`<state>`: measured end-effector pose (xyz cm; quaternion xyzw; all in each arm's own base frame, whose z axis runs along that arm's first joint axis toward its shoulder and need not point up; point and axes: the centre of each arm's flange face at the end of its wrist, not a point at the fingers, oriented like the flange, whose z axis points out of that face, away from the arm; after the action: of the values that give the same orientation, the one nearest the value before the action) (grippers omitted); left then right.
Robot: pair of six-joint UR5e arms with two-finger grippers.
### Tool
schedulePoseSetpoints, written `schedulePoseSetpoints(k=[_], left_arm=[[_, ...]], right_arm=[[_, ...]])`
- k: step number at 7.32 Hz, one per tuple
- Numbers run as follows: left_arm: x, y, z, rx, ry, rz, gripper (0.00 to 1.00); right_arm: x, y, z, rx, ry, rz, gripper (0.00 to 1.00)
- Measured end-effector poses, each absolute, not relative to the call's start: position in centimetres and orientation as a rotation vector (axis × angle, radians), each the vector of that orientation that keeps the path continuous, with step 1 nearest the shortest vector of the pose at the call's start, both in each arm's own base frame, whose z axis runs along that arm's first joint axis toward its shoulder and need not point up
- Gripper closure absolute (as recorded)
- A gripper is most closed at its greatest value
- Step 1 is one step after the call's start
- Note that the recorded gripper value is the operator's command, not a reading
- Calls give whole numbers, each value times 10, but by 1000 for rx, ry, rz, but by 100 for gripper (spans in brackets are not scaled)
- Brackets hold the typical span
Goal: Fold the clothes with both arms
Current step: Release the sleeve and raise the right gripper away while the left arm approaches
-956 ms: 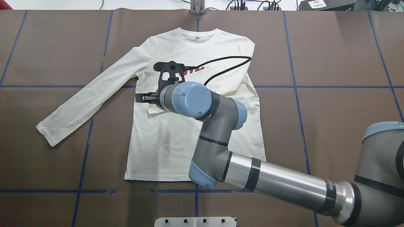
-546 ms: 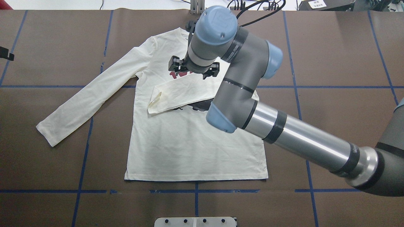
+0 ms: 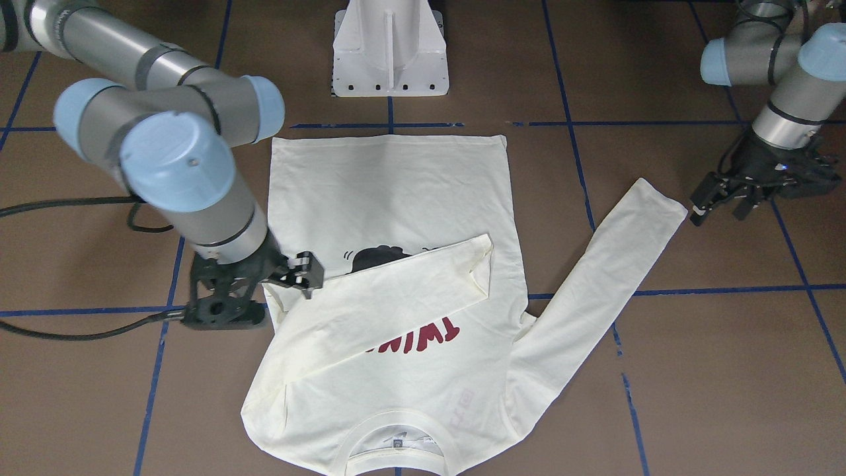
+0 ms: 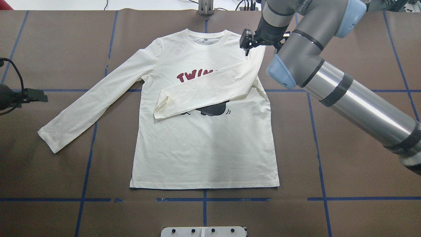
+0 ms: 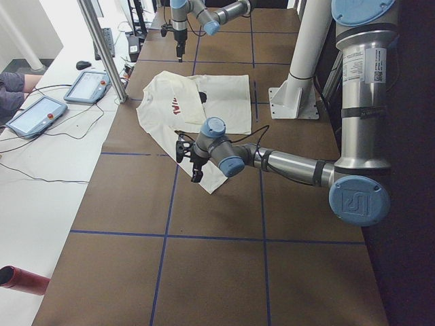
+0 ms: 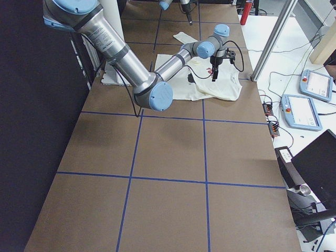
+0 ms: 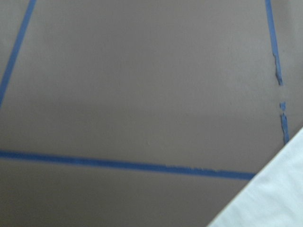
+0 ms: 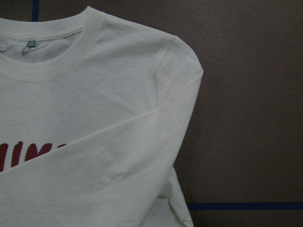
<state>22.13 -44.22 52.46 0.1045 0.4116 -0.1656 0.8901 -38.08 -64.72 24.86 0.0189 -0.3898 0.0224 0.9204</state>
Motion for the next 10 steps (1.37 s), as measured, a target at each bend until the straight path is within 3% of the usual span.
schedulePoseSetpoints(k=[4,6,7,8,10], left_arm=[[277,-398,560,133,747,-458,3],[278,-389,579,114,713,-463,6],[279,-387,584,108,704,-462,15],[281,-385,586,103,702,-464,30],[288,-382,585,81,711,-501,75]], right_arm=[[-307,-661,350,70,-818,-27,0],[-301,-657,368,90,-844,-36,0],[-300,-656,370,91,-847,-36,0],[-300,-656,370,92,-849,-36,0],[-301,-656,370,93,-850,-37,0]])
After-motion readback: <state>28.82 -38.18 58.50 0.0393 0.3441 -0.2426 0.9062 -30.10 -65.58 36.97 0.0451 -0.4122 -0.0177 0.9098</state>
